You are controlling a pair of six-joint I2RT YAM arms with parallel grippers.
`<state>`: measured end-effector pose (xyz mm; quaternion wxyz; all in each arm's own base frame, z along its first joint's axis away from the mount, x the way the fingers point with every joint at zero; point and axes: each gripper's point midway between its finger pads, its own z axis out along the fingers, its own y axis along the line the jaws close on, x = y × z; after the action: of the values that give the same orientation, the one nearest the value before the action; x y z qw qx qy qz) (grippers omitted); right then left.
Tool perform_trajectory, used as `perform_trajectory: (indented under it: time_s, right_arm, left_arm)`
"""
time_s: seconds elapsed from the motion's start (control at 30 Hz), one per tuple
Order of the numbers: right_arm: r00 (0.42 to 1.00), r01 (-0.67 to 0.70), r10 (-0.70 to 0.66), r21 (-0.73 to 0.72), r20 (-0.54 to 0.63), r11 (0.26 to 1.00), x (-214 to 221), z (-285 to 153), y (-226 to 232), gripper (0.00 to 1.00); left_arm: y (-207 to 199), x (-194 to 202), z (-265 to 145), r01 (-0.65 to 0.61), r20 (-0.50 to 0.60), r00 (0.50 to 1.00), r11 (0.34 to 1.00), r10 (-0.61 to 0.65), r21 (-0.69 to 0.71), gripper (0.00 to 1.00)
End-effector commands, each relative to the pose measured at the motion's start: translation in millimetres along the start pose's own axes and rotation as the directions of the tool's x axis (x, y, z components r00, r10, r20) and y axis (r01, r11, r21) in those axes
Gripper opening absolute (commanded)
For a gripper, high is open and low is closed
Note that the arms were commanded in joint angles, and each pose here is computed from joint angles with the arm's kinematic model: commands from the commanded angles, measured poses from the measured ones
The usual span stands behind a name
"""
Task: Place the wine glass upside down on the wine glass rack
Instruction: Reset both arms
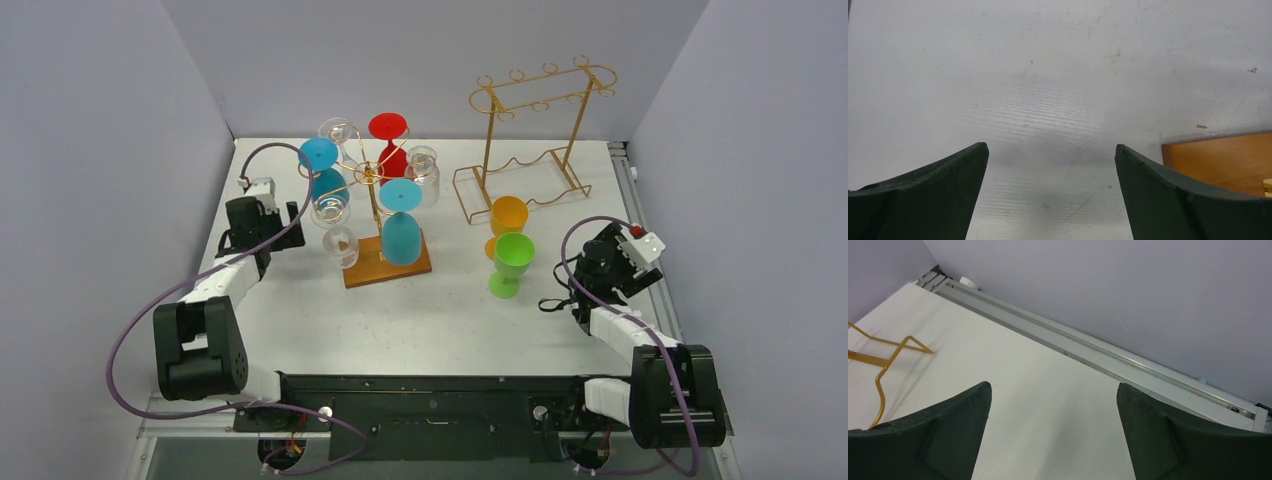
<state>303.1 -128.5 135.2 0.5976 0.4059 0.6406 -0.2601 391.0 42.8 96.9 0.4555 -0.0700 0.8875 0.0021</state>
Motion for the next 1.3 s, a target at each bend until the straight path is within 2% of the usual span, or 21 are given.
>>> perform_trajectory:
  time_s: [0.0, 0.3, 0.43, 0.6, 0.67, 0.73, 0.8, 0.83, 0.93, 1.27]
  right_arm:
    - [0.999, -0.037, 0.039, -0.089, 0.027, 0.995, -1.4, 1.9, 13.9, 0.9]
    - [1.0, 0.008, -0.002, -0.198, 0.03, 0.98, 9.2, -0.6, 31.5, 0.9]
    - [0.998, 0.038, -0.026, -0.261, 0.048, 0.965, 10.2, -6.9, 42.4, 0.9]
    - [0.992, 0.12, -0.1, -0.399, 0.071, 0.909, 22.1, -22.0, 65.4, 0.9]
    - [0.99, 0.129, -0.099, -0.385, 0.098, 0.914, 25.5, -22.2, 61.7, 0.9]
    - [0.994, 0.104, -0.082, -0.393, 0.071, 0.914, 25.4, -18.2, 63.3, 0.9]
    - [0.994, 0.105, -0.086, -0.392, 0.066, 0.914, 26.4, -17.4, 62.8, 0.92]
    - [0.994, 0.101, -0.082, -0.393, 0.067, 0.914, 25.9, -17.6, 63.1, 0.92]
    - [0.994, 0.105, -0.086, -0.391, 0.067, 0.914, 26.5, -17.5, 62.2, 0.92]
    - [0.994, 0.104, -0.082, -0.39, 0.072, 0.915, 25.4, -17.8, 61.4, 0.92]
  left_arm:
    - [-22.2, -18.2, 11.4, -0.011, 0.116, 0.993, 0.992, -0.003, 0.122, 0.96]
    - [-36.8, -16.9, 16.6, -0.01, 0.25, 0.968, 0.984, -0.035, 0.176, 0.96]
    - [-45.9, -7.0, 18.6, -0.048, 0.291, 0.957, 0.984, -0.003, 0.169, 0.96]
    - [-43.6, 7.5, -5.6, -0.065, 0.416, 0.909, 0.993, 0.017, 0.1, 0.96]
    - [-44.7, 17.6, -14.7, -0.056, 0.465, 0.885, 0.997, 0.025, 0.053, 0.96]
    - [-39.0, 9.8, -23.1, -0.026, 0.531, 0.848, 0.999, 0.007, 0.028, 0.96]
    - [-29.5, 13.8, -17.7, 0.027, 0.496, 0.868, 1.0, -0.023, 0.0, 0.96]
    - [-26.4, 9.3, -16.6, 0.038, 0.51, 0.86, 0.999, -0.03, -0.006, 0.96]
    - [-28.5, 12.5, -15.2, 0.03, 0.488, 0.873, 1.0, -0.026, -0.001, 0.96]
    - [-28.8, 10.4, -15.7, 0.028, 0.498, 0.867, 1.0, -0.024, -0.002, 0.96]
